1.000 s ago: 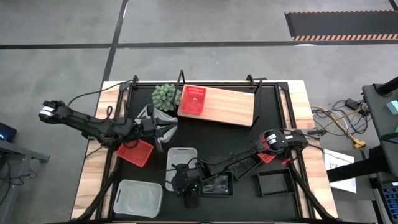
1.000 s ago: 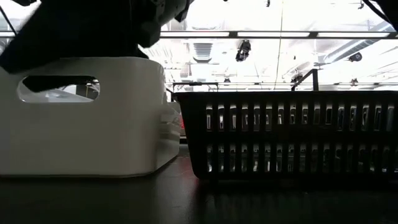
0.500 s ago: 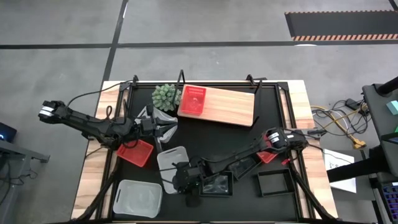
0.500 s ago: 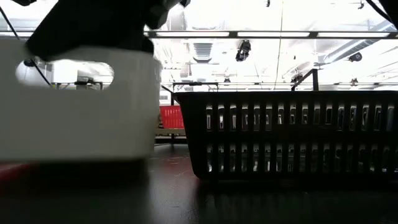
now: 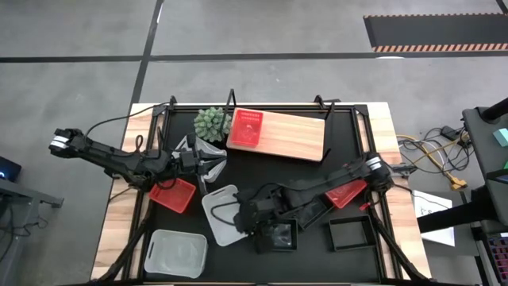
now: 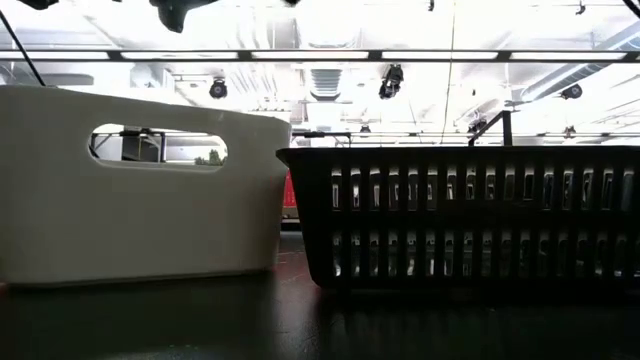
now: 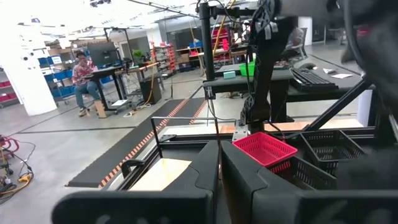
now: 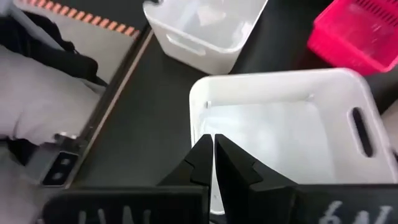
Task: Stack baskets on shelf by color
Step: Put the middle white bin on the shelf
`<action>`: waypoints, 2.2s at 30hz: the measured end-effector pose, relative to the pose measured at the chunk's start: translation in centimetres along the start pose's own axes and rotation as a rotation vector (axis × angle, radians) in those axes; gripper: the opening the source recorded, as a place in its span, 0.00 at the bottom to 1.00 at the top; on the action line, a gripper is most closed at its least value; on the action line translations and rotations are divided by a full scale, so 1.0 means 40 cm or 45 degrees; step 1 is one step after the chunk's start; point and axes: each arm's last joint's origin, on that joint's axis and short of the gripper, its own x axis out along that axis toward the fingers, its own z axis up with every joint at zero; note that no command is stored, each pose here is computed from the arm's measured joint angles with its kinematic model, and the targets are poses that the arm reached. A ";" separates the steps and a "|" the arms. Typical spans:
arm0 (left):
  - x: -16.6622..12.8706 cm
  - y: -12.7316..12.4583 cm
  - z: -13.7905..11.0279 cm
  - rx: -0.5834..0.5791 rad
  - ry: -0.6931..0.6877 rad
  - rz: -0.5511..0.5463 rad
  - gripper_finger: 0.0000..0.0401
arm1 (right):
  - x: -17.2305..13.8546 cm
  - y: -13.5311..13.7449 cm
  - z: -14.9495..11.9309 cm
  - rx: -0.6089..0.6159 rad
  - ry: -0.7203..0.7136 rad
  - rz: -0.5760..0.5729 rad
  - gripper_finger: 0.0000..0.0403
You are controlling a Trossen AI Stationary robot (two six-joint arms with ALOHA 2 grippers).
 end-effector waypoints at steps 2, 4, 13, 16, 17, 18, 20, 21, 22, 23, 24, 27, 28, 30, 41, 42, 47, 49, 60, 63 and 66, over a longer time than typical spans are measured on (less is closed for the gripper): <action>0.000 0.000 0.000 0.000 0.000 0.000 0.00 | -0.026 0.002 0.007 0.014 -0.029 0.001 0.02; 0.000 0.000 0.000 0.000 -0.001 0.000 0.00 | -0.033 0.003 0.006 0.016 -0.033 0.002 0.03; 0.000 0.000 0.002 -0.003 -0.007 0.001 0.00 | 0.090 0.005 -0.052 0.079 0.057 0.009 0.32; 0.000 0.000 0.002 -0.003 -0.007 0.001 0.00 | 0.149 -0.002 -0.069 0.080 0.060 0.006 0.45; 0.000 0.000 0.001 -0.002 -0.005 0.001 0.00 | 0.168 -0.003 -0.075 0.078 0.061 0.006 0.49; 0.000 0.000 0.001 -0.002 -0.006 0.001 0.00 | 0.186 -0.005 -0.081 0.077 0.067 0.006 0.52; 0.000 0.000 0.001 -0.002 -0.005 0.001 0.00 | 0.216 -0.011 -0.093 0.081 0.078 0.004 0.57; 0.000 0.000 0.001 -0.002 -0.005 0.001 0.00 | 0.228 -0.014 -0.097 0.084 0.085 0.012 0.59; 0.000 0.000 0.001 -0.002 -0.004 0.001 0.00 | 0.240 -0.017 -0.104 0.097 0.097 0.040 0.60; 0.000 0.000 0.001 -0.002 -0.005 0.001 0.00 | 0.248 -0.022 -0.107 0.115 0.101 0.080 0.61; 0.000 0.000 0.001 -0.002 -0.004 0.001 0.00 | 0.254 -0.027 -0.110 0.132 0.098 0.113 0.61; 0.000 0.000 0.001 -0.001 -0.002 0.000 0.00 | 0.267 -0.039 -0.111 0.153 0.082 0.121 0.60; 0.000 0.000 0.000 0.000 -0.001 0.000 0.00 | 0.273 -0.042 -0.114 0.154 0.082 0.120 0.59; 0.000 0.000 0.001 -0.001 -0.002 0.000 0.00 | 0.288 -0.046 -0.122 0.160 0.091 0.134 0.55; 0.000 0.000 0.001 -0.002 -0.004 0.000 0.00 | 0.297 -0.055 -0.127 0.156 0.094 0.170 0.18; 0.000 0.000 0.001 -0.002 -0.005 0.000 0.00 | 0.295 -0.055 -0.126 0.156 0.092 0.171 0.14; 0.000 0.000 0.001 -0.002 -0.004 0.001 0.00 | 0.284 -0.052 -0.118 0.131 0.075 0.171 0.03; 0.000 0.000 0.001 -0.002 -0.004 0.000 0.00 | 0.281 -0.052 -0.117 0.130 0.073 0.172 0.03; 0.000 -0.001 0.000 0.000 0.000 -0.002 0.00 | 0.125 -0.030 -0.055 -0.030 0.022 0.066 0.02; 0.000 -0.001 0.000 0.000 0.000 -0.002 0.00 | 0.057 -0.021 -0.041 -0.056 0.033 0.017 0.02; 0.000 -0.001 0.000 0.000 0.000 -0.002 0.00 | -0.006 -0.010 -0.030 -0.094 0.031 -0.035 0.02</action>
